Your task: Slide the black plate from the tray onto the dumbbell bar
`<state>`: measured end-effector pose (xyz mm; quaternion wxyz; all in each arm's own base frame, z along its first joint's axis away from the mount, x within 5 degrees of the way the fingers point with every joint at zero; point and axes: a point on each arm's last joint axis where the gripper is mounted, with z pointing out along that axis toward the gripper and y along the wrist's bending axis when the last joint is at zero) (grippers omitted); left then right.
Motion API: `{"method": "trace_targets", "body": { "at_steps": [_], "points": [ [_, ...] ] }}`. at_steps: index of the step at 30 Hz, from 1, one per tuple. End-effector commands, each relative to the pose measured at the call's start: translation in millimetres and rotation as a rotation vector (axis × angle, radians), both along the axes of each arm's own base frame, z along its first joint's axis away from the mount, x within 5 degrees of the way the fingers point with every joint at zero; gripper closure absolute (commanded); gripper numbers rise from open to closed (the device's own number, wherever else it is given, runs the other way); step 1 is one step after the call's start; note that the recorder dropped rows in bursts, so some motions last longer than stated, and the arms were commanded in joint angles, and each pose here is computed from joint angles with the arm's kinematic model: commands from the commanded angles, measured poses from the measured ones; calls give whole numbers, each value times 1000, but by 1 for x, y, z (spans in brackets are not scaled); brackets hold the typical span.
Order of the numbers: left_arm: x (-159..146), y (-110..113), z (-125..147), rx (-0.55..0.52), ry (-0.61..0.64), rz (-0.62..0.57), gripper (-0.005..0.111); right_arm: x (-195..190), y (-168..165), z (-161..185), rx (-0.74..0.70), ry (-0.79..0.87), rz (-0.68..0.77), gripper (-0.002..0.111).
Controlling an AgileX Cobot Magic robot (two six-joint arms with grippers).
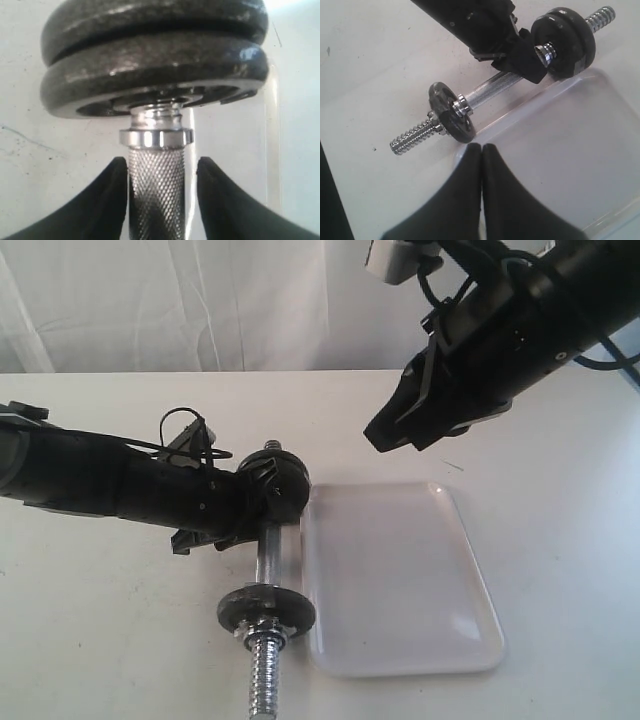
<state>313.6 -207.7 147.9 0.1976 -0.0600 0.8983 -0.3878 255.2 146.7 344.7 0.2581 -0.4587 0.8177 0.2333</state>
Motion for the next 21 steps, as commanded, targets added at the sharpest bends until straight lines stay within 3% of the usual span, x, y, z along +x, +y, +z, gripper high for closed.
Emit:
{"method": "trace_targets", "body": {
  "at_steps": [1,14,21],
  "points": [
    [-2,-3,5,-21,-3,-19,57,-1,-2,3,9,5,-5,108],
    [-3,-3,5,-12,-10,-48,57,-2,-2,3,8,11,-3,108],
    [0,13,4,14,25,-70,57,-2,-2,3,7,14,-1,108]
  ]
}}
